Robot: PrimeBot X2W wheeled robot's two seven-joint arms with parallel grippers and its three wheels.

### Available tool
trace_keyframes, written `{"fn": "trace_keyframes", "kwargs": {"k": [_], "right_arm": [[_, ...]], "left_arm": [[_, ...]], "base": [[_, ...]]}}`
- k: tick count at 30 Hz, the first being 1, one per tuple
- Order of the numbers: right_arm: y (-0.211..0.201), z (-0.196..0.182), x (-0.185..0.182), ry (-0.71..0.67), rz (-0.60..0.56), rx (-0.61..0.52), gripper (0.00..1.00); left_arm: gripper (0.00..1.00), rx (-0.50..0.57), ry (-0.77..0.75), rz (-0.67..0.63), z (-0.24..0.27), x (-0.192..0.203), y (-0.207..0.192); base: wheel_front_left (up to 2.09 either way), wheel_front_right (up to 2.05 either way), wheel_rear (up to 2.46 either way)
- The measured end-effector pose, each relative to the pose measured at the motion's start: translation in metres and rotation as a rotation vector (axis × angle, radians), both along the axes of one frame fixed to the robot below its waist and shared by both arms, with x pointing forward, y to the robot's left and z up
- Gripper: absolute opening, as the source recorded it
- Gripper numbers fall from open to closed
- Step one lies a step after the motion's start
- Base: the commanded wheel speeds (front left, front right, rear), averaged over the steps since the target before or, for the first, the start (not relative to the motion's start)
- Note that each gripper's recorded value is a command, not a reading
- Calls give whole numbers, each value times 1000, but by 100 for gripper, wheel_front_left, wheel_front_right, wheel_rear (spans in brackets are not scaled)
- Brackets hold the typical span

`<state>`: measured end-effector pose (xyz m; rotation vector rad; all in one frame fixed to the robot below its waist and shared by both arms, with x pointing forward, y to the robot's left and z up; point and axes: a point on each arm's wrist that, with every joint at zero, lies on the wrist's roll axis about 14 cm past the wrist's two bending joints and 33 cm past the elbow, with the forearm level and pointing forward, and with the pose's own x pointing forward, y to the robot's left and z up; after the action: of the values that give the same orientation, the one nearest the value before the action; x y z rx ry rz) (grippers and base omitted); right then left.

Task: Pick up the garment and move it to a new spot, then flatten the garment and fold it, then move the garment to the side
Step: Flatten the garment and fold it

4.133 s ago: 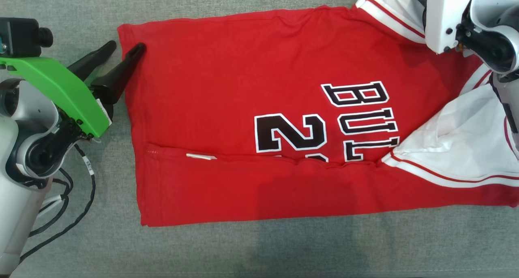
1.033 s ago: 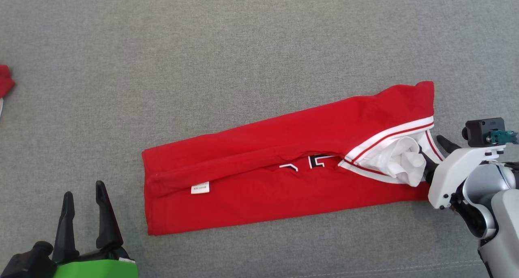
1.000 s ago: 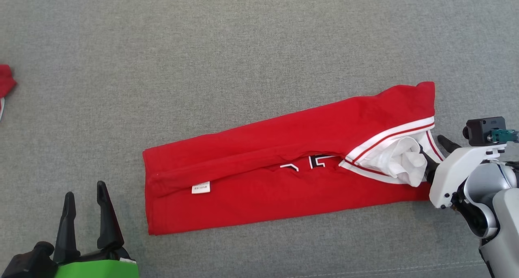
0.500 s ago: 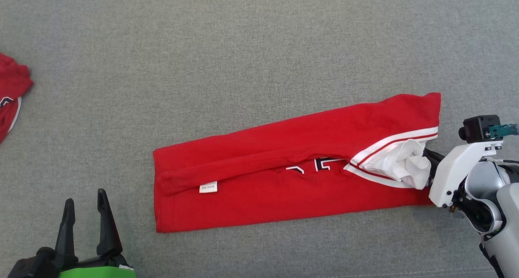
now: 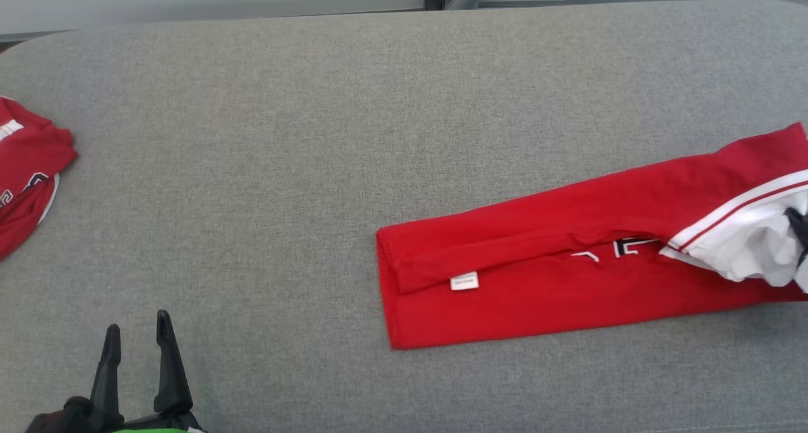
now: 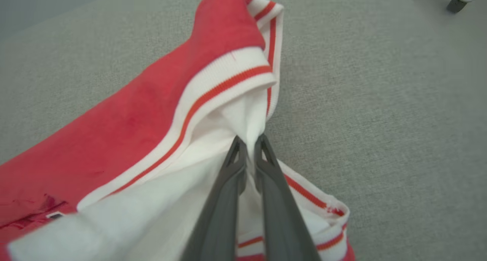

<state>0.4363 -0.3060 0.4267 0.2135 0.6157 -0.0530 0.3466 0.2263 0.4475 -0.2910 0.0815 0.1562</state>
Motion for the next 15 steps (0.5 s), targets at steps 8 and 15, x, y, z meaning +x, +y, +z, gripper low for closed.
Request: {"fn": "trace_keyframes", "kwargs": {"k": [8,15], "right_arm": [[67,55,5,-159,226,-13,0],[192,57,-18,-188,444,175,0]], "left_arm": [[100,-20,-4,-19,2,-12,-8],[100,-43,-4,-52,1,-8,-22]], "base": [[0,0,0],[0,0,0]]}}
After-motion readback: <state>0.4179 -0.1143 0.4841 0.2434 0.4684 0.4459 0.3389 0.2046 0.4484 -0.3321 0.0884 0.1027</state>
